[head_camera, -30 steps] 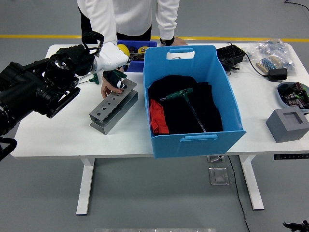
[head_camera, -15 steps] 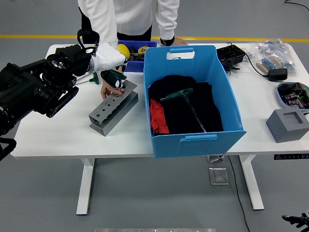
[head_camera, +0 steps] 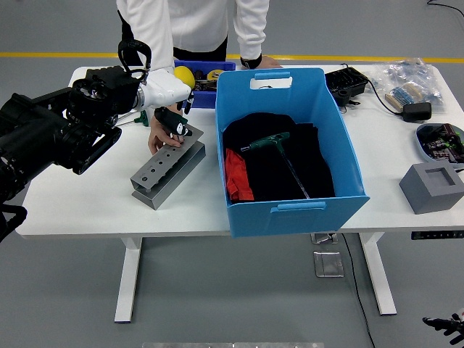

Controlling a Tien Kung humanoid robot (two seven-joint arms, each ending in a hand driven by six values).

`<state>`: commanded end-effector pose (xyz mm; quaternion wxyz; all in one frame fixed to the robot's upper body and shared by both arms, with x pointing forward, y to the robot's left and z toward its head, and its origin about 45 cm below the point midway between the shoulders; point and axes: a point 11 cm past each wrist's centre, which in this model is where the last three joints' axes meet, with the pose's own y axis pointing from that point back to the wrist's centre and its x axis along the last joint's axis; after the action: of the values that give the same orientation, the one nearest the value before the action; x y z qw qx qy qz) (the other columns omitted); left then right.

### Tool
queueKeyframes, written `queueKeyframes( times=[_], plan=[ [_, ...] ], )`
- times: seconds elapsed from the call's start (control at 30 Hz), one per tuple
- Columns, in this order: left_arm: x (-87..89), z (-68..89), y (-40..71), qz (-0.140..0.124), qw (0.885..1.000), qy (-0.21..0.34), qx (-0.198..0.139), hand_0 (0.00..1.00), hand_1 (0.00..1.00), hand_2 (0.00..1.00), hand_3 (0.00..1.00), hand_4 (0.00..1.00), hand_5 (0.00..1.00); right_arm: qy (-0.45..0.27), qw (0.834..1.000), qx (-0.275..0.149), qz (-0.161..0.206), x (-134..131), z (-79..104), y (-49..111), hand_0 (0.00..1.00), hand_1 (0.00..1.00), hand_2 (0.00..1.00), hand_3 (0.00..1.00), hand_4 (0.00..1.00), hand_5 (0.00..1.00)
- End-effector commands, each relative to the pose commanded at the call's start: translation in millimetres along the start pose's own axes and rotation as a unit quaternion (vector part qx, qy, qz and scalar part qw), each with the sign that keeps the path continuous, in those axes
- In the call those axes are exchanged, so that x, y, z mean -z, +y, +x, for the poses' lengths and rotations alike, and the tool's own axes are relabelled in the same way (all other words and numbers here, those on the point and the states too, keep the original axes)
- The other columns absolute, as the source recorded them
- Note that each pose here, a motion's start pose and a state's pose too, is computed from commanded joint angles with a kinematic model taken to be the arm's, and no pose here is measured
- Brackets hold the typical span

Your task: Lift tool from toolbox,place it in box,lift tool from toolbox,place it in box

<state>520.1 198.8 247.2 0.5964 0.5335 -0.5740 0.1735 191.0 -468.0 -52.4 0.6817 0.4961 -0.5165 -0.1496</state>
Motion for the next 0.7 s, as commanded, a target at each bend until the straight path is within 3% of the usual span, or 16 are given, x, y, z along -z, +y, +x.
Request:
queueKeyframes(
  times=[0.4, 0.7],
  plan=[
    [-0.3, -13.0, 0.0, 0.008, 0.999, 0.017, 0.046, 0.749, 0.532, 0.561, 0.545, 0.821, 0.699, 0.002, 1.000, 0.001, -0.002, -1.1, 0.2, -0.1, 0.604, 0.587, 0.644, 0.531, 0.777, 0.586],
    [-0.9, -13.5, -0.2, 0.010, 0.998, 0.017, 0.054, 0.752, 0.522, 0.517, 0.528, 0.816, 0.706, 0.003, 1.000, 0.001, -0.002, -1.0, 0.3, -0.1, 0.601, 0.586, 0.644, 0.530, 0.777, 0.584]
  ],
)
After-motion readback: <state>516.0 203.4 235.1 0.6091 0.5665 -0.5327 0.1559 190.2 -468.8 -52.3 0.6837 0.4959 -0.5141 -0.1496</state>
